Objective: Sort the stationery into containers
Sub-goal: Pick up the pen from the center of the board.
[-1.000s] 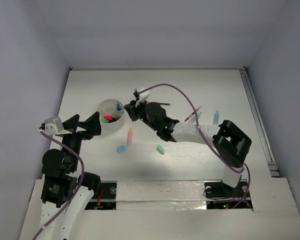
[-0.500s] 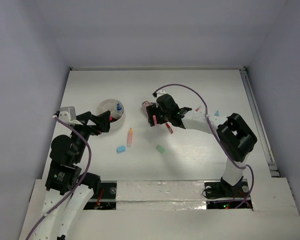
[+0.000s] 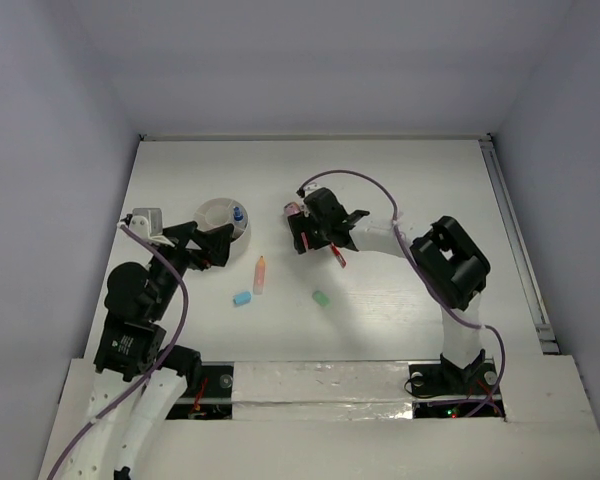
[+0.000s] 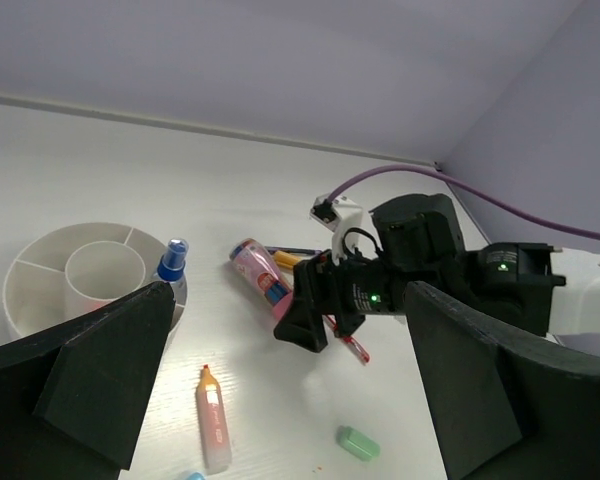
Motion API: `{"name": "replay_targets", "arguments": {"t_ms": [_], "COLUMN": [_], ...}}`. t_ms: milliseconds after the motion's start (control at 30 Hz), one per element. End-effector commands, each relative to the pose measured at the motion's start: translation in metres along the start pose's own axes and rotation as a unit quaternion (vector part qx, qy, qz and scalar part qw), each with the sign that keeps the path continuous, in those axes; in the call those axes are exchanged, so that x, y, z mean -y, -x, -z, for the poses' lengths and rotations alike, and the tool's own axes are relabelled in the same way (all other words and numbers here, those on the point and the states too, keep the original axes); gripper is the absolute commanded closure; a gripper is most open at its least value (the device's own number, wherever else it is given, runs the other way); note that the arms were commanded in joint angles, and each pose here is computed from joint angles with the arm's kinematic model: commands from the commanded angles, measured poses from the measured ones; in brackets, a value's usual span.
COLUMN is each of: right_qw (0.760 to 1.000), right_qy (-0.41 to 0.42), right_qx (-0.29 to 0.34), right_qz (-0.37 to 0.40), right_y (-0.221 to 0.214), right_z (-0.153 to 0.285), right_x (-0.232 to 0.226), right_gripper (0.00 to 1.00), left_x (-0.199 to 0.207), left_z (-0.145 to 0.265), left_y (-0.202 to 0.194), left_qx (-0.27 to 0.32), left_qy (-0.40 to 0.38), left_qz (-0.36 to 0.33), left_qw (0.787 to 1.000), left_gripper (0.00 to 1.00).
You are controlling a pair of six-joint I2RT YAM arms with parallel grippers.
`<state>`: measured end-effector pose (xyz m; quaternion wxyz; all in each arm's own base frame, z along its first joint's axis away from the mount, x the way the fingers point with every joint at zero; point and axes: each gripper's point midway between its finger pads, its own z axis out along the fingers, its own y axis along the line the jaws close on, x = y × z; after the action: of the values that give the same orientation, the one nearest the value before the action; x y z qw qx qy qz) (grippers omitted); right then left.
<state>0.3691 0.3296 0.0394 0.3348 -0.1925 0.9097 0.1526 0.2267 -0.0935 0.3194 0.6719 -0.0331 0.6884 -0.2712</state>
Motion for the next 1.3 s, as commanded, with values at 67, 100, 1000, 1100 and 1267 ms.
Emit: {"name": "replay_targets", "arguments": {"t_ms": [67, 100, 1000, 1100, 1267], "right_qw": [1.000, 0.999, 0.980, 0.967, 0.942], "right_qy": [-0.014, -0.015, 0.161, 0.222, 0.312], "right_qx": [0.028, 0.029, 0.104, 0.105, 0.084], "right_qz": [0.003, 0.004, 0.049, 0.068, 0.090], "right_y": [0.024, 0.024, 0.056, 0.052, 0.037], "right_z": [-0.009, -0.010, 0.152, 0.183, 0.223], "right_x": [0.005, 0.006, -0.051, -0.072, -0.099], "right_gripper": [0.25, 0.26, 0.88, 0.88, 0.92], "left_x": [0.015, 0.016, 0.032, 0.033, 0.037], "left_z": [-0.007, -0.007, -0.035, -0.036, -0.038], "left_y": [-0.002, -0.002, -0.050, -0.053, -0.062], "left_qx": [-0.003, -0.004, -0.101, -0.102, -0.120], "left_qy": [-0.042, -0.048, -0.106, -0.111, -0.124], "left_qz": [0.014, 0.015, 0.079, 0.089, 0.099], "left_qw": [0.999, 0.999, 0.986, 0.985, 0.980], "left_gripper": [0.04, 0.07, 0.28, 0.24, 0.15]}}
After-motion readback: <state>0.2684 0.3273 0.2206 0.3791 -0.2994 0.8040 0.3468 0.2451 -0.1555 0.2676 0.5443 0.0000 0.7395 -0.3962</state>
